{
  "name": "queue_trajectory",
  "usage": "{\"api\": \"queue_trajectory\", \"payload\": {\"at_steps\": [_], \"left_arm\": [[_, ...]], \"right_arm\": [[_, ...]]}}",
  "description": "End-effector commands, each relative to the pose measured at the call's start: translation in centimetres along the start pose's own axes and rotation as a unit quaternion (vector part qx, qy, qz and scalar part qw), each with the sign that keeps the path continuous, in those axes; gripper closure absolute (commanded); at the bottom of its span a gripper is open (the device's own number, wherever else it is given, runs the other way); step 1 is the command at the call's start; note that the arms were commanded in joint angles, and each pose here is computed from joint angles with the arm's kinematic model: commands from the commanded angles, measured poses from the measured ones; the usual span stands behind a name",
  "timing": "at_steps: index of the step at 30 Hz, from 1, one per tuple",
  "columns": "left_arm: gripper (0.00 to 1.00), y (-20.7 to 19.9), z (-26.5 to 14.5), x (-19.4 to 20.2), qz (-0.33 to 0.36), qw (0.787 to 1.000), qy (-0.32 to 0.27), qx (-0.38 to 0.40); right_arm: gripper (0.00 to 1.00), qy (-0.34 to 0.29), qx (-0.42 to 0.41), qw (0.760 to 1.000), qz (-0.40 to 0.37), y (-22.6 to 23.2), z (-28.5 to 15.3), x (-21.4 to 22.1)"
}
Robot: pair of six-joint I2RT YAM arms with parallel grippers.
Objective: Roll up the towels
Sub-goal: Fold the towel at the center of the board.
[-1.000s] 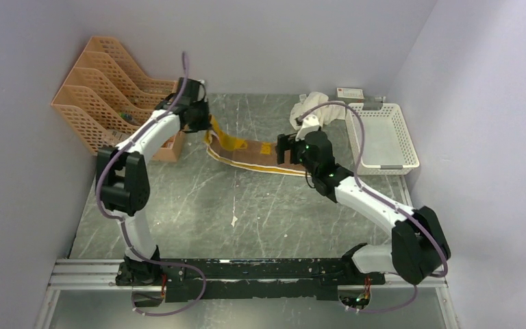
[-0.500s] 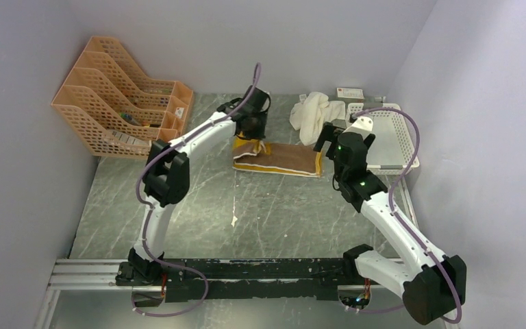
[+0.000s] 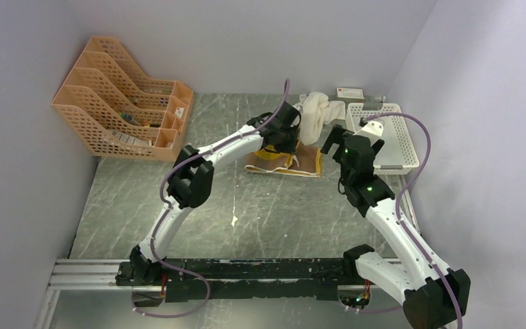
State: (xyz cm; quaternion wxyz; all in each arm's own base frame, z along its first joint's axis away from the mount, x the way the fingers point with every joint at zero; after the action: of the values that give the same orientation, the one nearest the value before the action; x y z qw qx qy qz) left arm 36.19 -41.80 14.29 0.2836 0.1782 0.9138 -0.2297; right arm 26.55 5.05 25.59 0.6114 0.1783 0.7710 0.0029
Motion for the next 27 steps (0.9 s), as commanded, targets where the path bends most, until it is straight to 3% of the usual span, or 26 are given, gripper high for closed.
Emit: {"api": "queue_trajectory", "payload": {"at_steps": [1, 11, 27], "left_arm": [[0.93, -3.3, 1.2, -0.9, -0.029, 0.996, -0.026, 0.081], [0.93, -5.9, 3.0, -0.6, -0.068, 0.988, -0.050, 0.131], [0.93, -5.2, 4.2, 0.2, -0.064, 0.990, -0.041, 0.119]], "right_arm": [[0.00, -0.007, 0.016, 1.000, 0.008, -0.8, -0.4, -0.3], [0.00, -0.008, 0.012, 1.000, 0.013, -0.9, -0.7, -0.4], [0.00, -0.001, 0.012, 1.000, 0.007, -0.7, -0.4, 0.0]]}}
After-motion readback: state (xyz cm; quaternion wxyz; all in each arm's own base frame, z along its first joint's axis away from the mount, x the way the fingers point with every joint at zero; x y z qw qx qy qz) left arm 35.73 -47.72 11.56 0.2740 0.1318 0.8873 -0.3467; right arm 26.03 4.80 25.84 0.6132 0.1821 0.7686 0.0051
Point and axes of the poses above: each gripper's point midway between its finger pads, its own z axis out along the fingers, its own y axis along the line the jaws close on, x = y × z, the point moved 7 cm from there along -z, back along the fingers, and after that the axes turned 3 degrees about z, right-handed, at the moved point
